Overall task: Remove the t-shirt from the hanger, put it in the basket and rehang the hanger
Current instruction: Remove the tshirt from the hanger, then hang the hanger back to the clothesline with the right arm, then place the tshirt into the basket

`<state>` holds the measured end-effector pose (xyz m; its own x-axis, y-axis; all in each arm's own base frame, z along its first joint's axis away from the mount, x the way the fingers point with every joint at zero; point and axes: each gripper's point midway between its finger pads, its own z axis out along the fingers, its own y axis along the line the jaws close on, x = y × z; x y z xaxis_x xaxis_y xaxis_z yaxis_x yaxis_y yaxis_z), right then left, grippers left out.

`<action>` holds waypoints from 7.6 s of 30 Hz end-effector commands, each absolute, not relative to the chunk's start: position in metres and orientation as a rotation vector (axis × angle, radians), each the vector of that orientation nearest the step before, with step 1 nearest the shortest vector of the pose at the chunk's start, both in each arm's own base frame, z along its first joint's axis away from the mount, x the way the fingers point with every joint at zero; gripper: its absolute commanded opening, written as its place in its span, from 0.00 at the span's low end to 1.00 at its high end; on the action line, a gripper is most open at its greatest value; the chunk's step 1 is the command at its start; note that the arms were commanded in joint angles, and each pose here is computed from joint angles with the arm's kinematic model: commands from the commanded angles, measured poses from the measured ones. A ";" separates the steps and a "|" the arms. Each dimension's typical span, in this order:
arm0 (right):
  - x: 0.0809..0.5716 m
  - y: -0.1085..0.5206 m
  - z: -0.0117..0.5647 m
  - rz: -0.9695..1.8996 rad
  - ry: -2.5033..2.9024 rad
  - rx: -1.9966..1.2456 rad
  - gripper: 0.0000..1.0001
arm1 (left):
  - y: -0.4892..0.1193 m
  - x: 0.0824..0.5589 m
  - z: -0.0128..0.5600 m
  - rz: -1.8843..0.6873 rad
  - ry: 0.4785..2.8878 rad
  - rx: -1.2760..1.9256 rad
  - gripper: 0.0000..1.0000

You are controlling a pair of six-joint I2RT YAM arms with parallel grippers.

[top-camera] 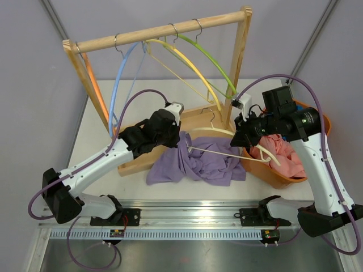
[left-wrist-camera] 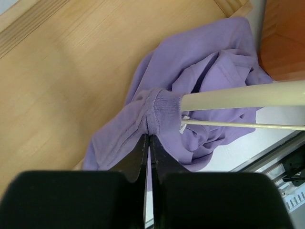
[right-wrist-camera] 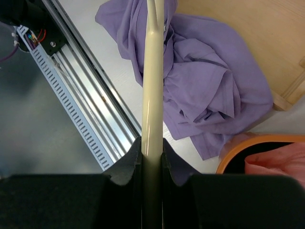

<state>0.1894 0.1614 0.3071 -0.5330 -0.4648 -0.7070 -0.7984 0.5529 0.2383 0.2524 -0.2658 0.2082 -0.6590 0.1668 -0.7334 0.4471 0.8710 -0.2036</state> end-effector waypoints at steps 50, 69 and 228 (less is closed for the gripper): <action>0.148 0.088 0.277 0.712 2.532 -0.669 0.00 | -0.227 0.256 0.207 -0.453 2.217 0.329 0.11; 0.247 0.072 0.346 0.631 2.216 -0.723 0.00 | -0.233 0.253 0.219 -0.494 2.181 0.395 0.42; 0.275 -0.080 0.376 -0.206 2.126 0.006 0.00 | -0.208 0.151 0.429 -0.661 1.544 0.688 0.99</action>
<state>0.2779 -0.1029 0.4543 -0.3614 -0.2825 -0.8886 0.2367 0.8940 -0.3805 0.1572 -0.2147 0.4259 -0.0473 0.0999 -0.9939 0.7541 0.6561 0.0301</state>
